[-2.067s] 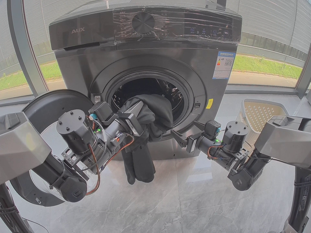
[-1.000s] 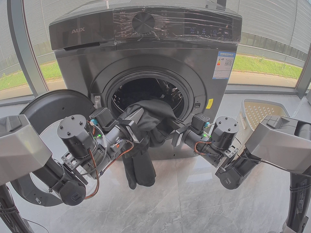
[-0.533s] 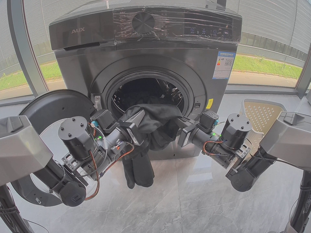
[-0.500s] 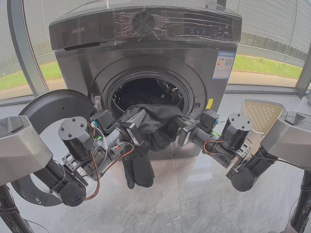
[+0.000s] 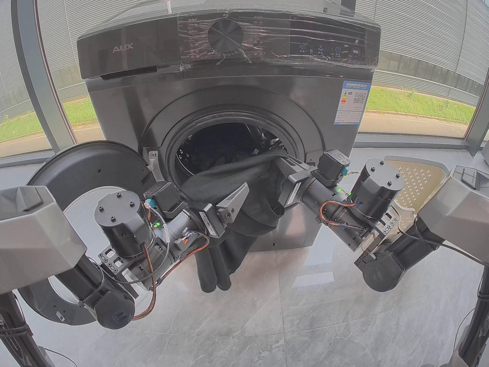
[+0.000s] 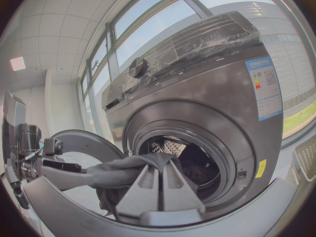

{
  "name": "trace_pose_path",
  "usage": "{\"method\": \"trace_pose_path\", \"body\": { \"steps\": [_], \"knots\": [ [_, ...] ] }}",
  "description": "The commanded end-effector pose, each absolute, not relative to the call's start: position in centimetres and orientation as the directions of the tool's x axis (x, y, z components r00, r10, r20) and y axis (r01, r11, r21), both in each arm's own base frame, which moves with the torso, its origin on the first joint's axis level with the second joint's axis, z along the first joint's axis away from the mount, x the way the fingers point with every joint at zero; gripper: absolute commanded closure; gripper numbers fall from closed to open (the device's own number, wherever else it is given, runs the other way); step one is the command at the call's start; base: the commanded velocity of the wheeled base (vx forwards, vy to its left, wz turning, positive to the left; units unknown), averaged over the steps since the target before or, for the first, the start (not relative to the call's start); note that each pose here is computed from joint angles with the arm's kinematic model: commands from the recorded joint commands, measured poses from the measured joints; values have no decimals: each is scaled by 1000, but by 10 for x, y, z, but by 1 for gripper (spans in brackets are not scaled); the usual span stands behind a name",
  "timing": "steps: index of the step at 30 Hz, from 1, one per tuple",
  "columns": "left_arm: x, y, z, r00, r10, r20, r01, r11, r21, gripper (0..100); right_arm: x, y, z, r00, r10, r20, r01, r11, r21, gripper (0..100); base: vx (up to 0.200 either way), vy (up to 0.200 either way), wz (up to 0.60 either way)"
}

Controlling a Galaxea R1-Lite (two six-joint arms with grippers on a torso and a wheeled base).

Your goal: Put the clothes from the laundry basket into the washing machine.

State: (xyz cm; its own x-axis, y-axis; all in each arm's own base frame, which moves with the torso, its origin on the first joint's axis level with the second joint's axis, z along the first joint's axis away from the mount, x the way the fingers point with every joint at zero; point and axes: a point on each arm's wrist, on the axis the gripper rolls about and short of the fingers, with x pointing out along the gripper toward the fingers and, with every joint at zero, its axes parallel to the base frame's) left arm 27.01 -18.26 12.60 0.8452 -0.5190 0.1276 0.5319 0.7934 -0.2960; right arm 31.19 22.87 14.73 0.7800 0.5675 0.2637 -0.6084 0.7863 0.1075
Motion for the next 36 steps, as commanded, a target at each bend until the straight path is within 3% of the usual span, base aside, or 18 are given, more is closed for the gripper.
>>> {"method": "trace_pose_path", "body": {
  "steps": [1, 6, 12, 22, 30, 36],
  "knots": [
    [271, -183, 119, 849, -519, 102, 524, 799, -295, 0, 312, 229, 150, 779, 565, 271, -608, 787, 108, 100, 0, 0, 0],
    [272, -182, 117, 851, -517, 95, 520, 803, -292, 0, 313, 228, 148, 789, 559, 256, -598, 794, 110, 100, 0, 0, 0],
    [275, -176, 117, 861, -500, 96, 507, 829, -236, 0, 317, 224, 141, 820, 530, 217, -561, 820, 117, 100, 0, 0, 0],
    [281, -162, 113, 883, -463, 77, 467, 852, -235, 0, 324, 212, 143, 837, 501, 220, -533, 838, 120, 100, 0, 0, 0],
    [257, -161, 90, 809, -585, -47, 562, 795, -228, 0, 324, 214, 142, 836, 503, 219, -535, 836, 123, 100, 0, 0, 0],
    [257, -160, 80, 804, -589, -84, 572, 804, -160, 0, 321, 222, 142, 823, 522, 225, -556, 822, 127, 100, 0, 0, 0]
  ]
}}
